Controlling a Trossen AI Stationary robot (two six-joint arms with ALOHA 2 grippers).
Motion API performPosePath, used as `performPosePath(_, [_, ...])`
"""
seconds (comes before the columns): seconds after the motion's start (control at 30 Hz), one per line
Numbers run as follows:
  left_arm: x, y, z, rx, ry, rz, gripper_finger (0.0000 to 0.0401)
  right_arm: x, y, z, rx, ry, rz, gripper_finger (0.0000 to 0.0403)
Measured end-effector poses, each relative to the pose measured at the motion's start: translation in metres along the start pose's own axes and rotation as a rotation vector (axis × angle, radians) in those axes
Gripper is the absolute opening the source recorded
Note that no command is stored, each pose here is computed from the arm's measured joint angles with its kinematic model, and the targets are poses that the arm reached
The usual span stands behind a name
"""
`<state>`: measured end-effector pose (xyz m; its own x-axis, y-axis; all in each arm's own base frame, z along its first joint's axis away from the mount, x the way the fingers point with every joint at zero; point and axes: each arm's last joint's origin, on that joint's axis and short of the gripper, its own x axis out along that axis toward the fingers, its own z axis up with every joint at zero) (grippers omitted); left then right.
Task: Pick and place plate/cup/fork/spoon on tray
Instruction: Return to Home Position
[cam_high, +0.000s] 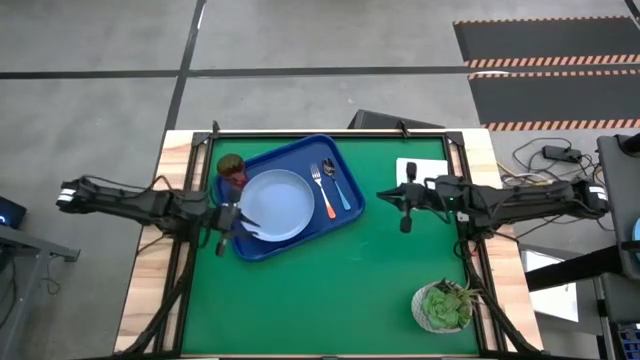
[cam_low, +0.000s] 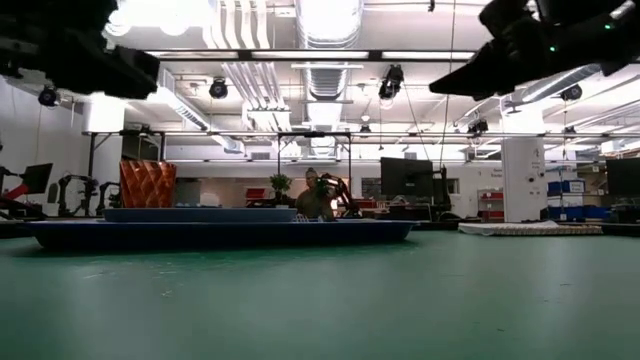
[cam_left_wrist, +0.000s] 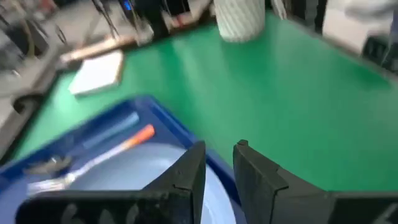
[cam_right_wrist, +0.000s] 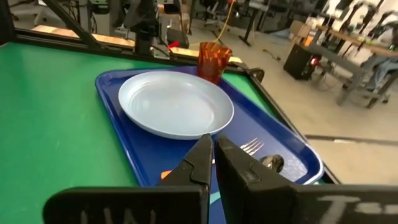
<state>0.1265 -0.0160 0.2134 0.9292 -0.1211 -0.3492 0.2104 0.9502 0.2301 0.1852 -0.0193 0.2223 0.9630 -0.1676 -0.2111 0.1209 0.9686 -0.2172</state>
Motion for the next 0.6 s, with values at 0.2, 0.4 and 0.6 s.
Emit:
performPosePath(0.2, [-0.018,-0.003,-0.008,-0.014,-0.156,0.007,0.0037,-0.021,0.001,-0.013,-0.020,-0.055,-0.012,0.0009])
performPosePath(0.4, [-0.023,-0.009,-0.031,-0.062,-0.258,0.026,0.0003,-0.039,0.002,-0.026,-0.015,-0.119,-0.027,0.0009])
performPosePath(0.6, [-0.020,-0.012,-0.045,-0.051,-0.295,0.037,0.0002,-0.061,0.001,-0.030,-0.011,-0.218,-0.050,0.0009])
